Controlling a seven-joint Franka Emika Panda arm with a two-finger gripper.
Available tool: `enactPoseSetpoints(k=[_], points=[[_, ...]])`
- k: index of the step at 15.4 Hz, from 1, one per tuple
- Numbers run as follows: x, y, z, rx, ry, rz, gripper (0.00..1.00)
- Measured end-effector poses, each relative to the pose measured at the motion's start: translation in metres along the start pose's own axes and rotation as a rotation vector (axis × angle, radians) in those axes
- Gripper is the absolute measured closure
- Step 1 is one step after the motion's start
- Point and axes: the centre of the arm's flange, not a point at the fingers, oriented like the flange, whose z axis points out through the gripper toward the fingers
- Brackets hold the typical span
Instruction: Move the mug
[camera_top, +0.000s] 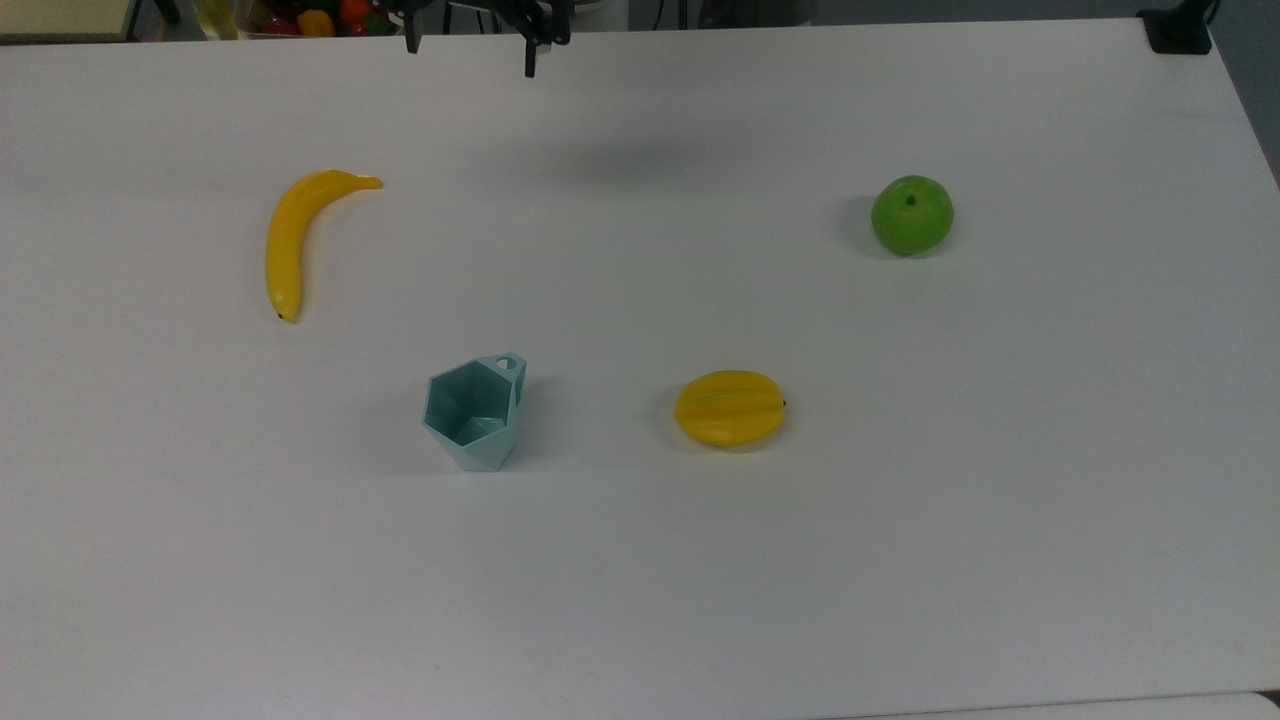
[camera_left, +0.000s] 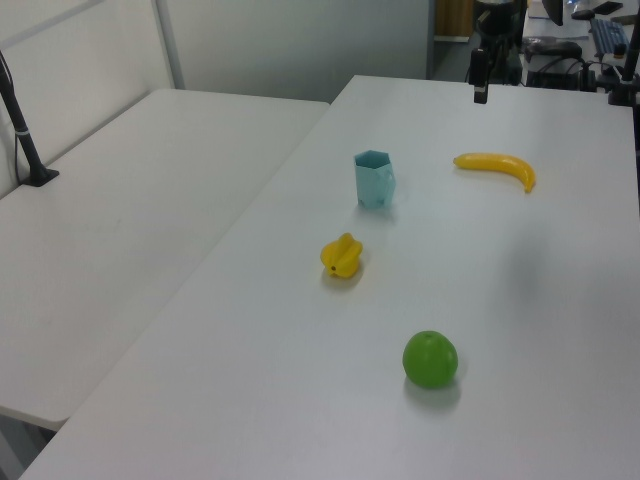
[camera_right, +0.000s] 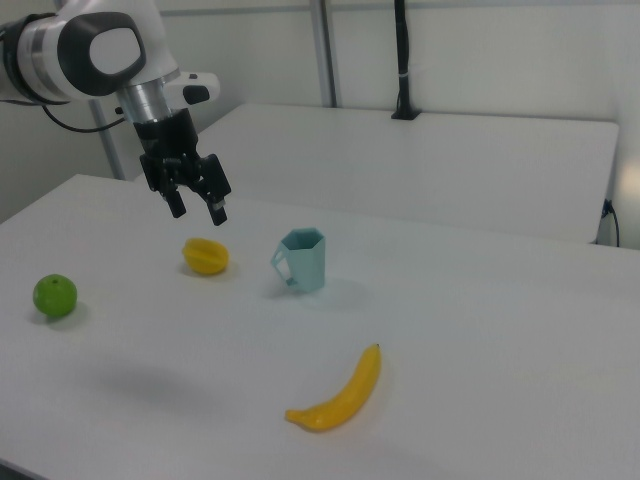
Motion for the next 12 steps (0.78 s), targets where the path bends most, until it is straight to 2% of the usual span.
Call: enactPoseSetpoints(k=[7, 12], points=[[0.002, -0.001, 0.004, 0.000, 0.001, -0.001, 0.00], [0.012, -0.004, 0.009, 0.009, 0.057, -0.004, 0.00]])
